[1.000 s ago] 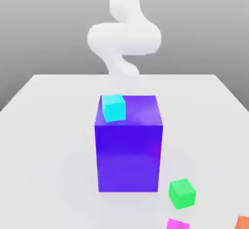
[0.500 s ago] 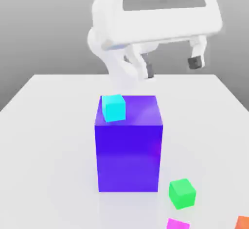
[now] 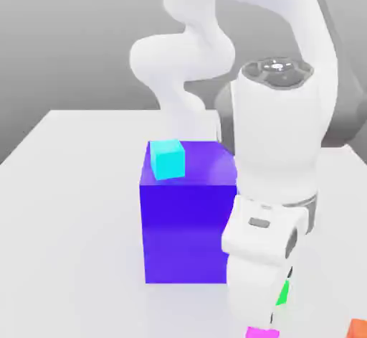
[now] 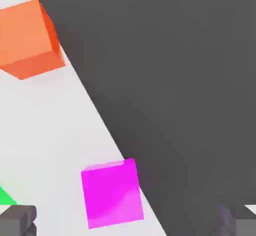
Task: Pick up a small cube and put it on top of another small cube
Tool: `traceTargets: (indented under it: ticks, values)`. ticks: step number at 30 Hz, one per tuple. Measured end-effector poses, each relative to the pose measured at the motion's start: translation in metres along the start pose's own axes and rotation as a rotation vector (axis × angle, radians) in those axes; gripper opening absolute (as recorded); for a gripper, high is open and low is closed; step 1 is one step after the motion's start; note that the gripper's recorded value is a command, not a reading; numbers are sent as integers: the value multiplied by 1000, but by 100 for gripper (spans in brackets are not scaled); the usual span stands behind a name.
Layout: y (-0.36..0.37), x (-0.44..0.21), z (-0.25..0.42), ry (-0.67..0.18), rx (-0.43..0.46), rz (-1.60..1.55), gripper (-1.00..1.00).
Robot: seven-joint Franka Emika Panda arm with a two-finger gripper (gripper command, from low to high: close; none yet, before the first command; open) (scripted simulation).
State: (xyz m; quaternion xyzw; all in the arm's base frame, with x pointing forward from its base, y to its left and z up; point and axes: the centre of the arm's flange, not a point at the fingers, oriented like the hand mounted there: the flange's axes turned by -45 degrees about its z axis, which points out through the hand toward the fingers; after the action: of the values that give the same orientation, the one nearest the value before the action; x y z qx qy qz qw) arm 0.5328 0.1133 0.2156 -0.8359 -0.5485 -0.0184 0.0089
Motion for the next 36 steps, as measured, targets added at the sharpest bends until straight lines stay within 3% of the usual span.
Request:
traceTargets:
  ticks: [5,6,12,17,28,34,35,36]
  values:
    - [-4,-2,74,-39,5,-59,0]
    - [-4,-3,84,-40,6,-59,-100]
    - [-5,-4,89,-41,8,-59,-100]
    - [-5,-1,32,-41,8,-59,-100]
    - [-118,-9,-24,-41,15,-32,-100]
    - [-130,-15,26,-41,8,-26,-100]
    - [-131,-15,33,-41,7,-26,100]
    - [-131,-15,33,-41,7,-26,100]
